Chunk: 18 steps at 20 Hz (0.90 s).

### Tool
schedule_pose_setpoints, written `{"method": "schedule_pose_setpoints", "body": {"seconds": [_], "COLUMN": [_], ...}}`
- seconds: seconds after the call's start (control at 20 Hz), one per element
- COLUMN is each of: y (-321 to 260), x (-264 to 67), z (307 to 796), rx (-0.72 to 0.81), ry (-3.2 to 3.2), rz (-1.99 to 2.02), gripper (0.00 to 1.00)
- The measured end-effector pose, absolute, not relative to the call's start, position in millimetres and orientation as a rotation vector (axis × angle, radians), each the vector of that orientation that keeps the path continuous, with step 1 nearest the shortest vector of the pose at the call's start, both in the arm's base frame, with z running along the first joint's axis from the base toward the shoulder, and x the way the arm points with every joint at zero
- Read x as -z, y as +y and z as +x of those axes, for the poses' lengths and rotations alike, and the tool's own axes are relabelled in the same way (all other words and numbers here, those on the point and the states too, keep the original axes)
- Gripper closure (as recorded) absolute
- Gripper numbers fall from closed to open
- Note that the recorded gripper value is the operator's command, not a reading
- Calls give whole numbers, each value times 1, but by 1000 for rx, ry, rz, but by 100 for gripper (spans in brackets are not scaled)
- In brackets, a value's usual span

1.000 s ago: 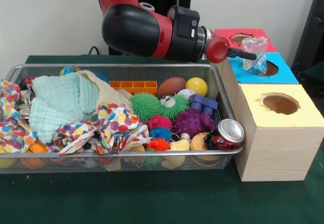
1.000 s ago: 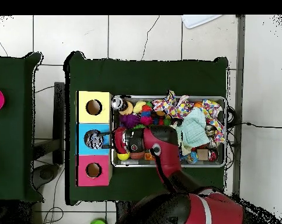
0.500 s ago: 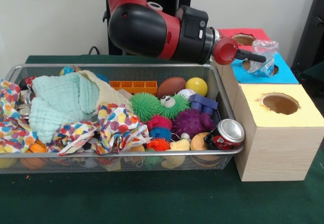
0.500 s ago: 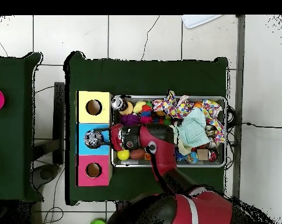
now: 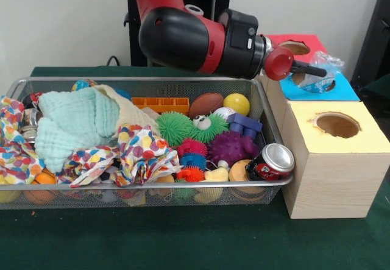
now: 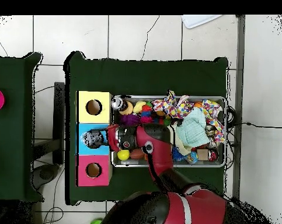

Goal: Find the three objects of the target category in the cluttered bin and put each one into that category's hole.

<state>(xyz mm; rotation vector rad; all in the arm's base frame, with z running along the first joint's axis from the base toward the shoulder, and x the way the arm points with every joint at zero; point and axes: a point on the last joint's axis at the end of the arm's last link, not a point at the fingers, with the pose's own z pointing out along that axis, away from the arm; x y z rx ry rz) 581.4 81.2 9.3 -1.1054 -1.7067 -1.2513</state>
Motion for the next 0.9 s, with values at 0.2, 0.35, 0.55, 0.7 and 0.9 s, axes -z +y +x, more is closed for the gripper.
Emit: {"method": "schedule_pose_setpoints", "body": {"seconds": [0.2,0.35,0.55,0.7,0.9], "y": [82,84,86,87,87], "x": [-4,4,11,11,12], "z": [578,574,573,574,575], "rx": [1246,1231,1221,1221,1220], "ry": [-1694,-1693,-1702,-1705,-1713], "rz": [-1108,-1113,-1111,-1107,-1095], "gripper": [0,0,0,0,0]}}
